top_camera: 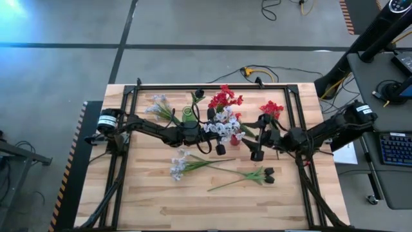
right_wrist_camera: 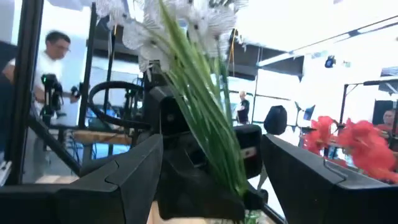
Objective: Sort flowers into vase by color
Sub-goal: Put the middle left white flowers into the red vase, then put the bottom black tulip into the green vase
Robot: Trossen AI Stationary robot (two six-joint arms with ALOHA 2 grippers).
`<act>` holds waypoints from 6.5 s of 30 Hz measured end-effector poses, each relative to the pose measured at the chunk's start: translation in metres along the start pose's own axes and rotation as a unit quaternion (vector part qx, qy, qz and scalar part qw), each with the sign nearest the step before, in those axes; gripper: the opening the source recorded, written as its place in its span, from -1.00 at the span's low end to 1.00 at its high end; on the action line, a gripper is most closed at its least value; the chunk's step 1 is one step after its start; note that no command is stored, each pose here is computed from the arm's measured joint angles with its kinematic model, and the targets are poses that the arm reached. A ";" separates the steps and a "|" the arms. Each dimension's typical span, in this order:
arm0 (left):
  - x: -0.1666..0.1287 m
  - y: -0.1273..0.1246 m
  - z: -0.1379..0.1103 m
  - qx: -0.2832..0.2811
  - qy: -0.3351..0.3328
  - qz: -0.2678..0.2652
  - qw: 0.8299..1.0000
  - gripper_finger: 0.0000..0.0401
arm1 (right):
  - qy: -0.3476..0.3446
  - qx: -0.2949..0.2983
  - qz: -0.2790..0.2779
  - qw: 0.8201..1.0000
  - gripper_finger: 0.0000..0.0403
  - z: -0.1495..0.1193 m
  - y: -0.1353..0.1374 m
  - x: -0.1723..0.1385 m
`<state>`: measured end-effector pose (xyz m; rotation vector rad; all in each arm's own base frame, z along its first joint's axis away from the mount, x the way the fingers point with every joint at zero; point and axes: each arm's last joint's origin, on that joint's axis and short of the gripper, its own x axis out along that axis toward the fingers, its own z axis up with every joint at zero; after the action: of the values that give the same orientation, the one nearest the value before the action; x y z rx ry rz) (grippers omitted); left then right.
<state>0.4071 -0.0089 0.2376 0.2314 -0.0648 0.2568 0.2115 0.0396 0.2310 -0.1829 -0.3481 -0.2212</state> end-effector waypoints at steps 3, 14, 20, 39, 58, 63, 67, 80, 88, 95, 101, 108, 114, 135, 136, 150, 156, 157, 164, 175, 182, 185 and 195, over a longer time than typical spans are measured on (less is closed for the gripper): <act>0.000 0.000 0.000 0.000 0.000 0.000 1.000 -0.81 | 0.044 -0.031 0.008 0.998 0.32 0.004 0.006 0.017; 0.000 0.000 0.000 -0.004 0.000 0.001 1.000 -0.81 | 0.112 -0.068 -0.039 0.991 0.32 0.028 0.008 0.053; 0.000 0.000 0.000 -0.004 0.001 -0.001 1.000 -0.81 | 0.113 -0.063 -0.046 0.990 0.26 0.028 0.007 0.053; 0.000 0.000 -0.001 -0.003 0.003 -0.001 1.000 -0.81 | 0.142 -0.087 -0.043 0.985 -0.74 0.023 0.004 0.055; -0.002 -0.001 -0.006 0.008 0.049 0.070 0.996 0.20 | 0.145 -0.093 -0.067 0.983 -0.93 0.030 0.000 0.051; -0.003 -0.005 -0.007 0.006 0.058 0.065 0.996 0.31 | 0.134 -0.080 -0.071 0.985 -0.93 0.036 -0.004 0.046; -0.005 -0.008 -0.004 0.004 0.055 0.061 0.997 0.30 | 0.129 -0.068 -0.074 0.987 -0.93 0.034 -0.006 0.040; -0.017 -0.017 0.014 0.014 0.068 0.057 0.996 0.29 | 0.099 -0.046 -0.086 0.990 -0.93 0.020 -0.009 0.023; -0.043 -0.020 0.046 0.068 0.120 0.082 0.987 0.29 | 0.105 -0.036 -0.086 0.990 -0.94 0.013 -0.009 0.018; -0.077 -0.010 0.083 0.055 0.139 0.058 0.987 0.29 | 0.102 -0.026 -0.102 0.989 -0.94 0.006 -0.011 0.009; -0.110 -0.008 0.106 0.032 0.123 0.032 0.991 0.29 | 0.097 -0.007 -0.108 0.989 -0.94 -0.004 -0.014 -0.002; -0.145 -0.014 0.118 0.008 0.110 0.023 0.994 0.29 | 0.112 -0.002 -0.117 0.987 -0.94 -0.014 -0.019 -0.007; -0.167 -0.023 0.120 -0.013 0.137 0.047 0.989 0.29 | 0.116 -0.003 -0.120 0.986 -0.94 -0.017 -0.021 -0.009; -0.223 -0.058 0.128 0.004 0.129 0.134 0.982 0.29 | 0.162 -0.023 -0.109 0.981 -0.94 -0.039 -0.012 -0.001; -0.224 -0.057 0.126 0.002 0.133 0.135 0.982 0.29 | 0.162 -0.023 -0.109 0.981 -0.94 -0.039 -0.011 0.000; -0.230 -0.058 0.095 -0.041 0.204 0.119 0.971 0.29 | 0.166 -0.028 -0.133 0.977 -0.90 -0.039 -0.012 0.000; -0.229 -0.060 0.093 -0.037 0.206 0.120 0.970 0.29 | 0.165 -0.023 -0.133 0.977 -0.67 -0.039 -0.013 0.000; -0.229 -0.060 0.093 -0.037 0.206 0.120 0.970 0.29 | 0.165 -0.023 -0.133 0.977 -0.63 -0.039 -0.013 0.000; -0.229 -0.060 0.093 -0.037 0.206 0.120 0.970 0.29 | 0.164 -0.022 -0.132 0.977 -0.42 -0.038 -0.012 0.000; -0.229 -0.060 0.093 -0.037 0.205 0.121 0.970 0.29 | 0.163 -0.021 -0.132 0.978 -0.16 -0.038 -0.012 0.000; -0.229 -0.060 0.093 -0.037 0.205 0.121 0.970 0.29 | 0.162 -0.020 -0.125 0.979 -0.06 -0.037 -0.009 -0.001; -0.229 -0.060 0.093 -0.037 0.205 0.121 0.970 0.29 | 0.161 -0.019 -0.121 0.979 -0.03 -0.036 -0.007 -0.002; -0.229 -0.060 0.093 -0.046 0.205 0.122 0.970 0.29 | 0.160 -0.010 -0.115 0.980 -0.03 -0.035 -0.004 -0.003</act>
<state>0.1978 -0.1429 0.2938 0.0743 0.3056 0.5418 0.2193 0.0285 0.1978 -0.1241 -0.0459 -0.4757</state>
